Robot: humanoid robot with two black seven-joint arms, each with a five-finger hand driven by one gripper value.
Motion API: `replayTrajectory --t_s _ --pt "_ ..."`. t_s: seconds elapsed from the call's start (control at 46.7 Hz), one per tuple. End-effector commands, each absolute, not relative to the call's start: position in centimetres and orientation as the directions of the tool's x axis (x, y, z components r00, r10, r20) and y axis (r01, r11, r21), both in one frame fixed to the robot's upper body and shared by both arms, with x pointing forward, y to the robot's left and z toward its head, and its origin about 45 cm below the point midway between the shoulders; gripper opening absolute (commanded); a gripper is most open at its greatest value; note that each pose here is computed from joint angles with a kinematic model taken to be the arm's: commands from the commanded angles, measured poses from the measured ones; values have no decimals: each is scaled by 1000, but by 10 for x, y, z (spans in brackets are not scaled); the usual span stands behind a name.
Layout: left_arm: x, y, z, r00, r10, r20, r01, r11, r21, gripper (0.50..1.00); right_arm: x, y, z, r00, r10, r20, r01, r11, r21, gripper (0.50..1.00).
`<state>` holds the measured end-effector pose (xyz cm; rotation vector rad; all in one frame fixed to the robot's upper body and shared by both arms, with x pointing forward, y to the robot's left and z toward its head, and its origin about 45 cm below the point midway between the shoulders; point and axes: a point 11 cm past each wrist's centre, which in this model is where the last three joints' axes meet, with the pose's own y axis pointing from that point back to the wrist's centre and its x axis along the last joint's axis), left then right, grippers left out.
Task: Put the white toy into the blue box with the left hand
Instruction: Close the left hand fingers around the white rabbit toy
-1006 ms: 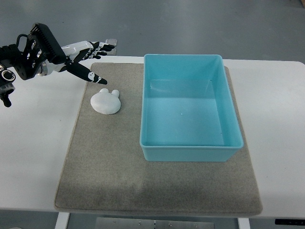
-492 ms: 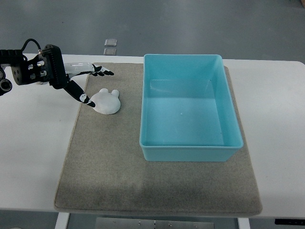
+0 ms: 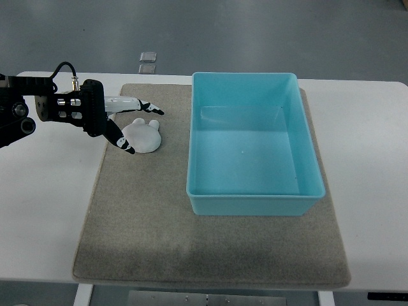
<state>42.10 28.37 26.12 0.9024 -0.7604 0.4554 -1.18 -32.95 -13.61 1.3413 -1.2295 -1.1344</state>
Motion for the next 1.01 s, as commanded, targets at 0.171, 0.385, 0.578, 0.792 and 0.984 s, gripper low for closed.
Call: replayTrajectory --t_s 0.171,0.385,0.578,0.792,0.984 --pt "423 277 252 633 -3 774 -643 554 529 973 -12 -330 -136 61 -998 -29 -109 -35 993 936" --pt "422 275 250 633 -10 774 -634 567 526 952 -12 -330 -136 61 -998 -29 -109 -35 993 936" --pt "426 280 251 598 -26 801 -655 560 508 851 -12 -330 -136 61 -998 -29 -109 -35 993 936" --pt "422 280 248 585 -75 808 -637 575 514 682 -12 -330 -136 61 -998 -29 -109 -35 993 936" --pt "420 279 244 593 -91 800 -626 574 529 500 -12 -330 -136 61 -998 -29 -109 -35 993 936"
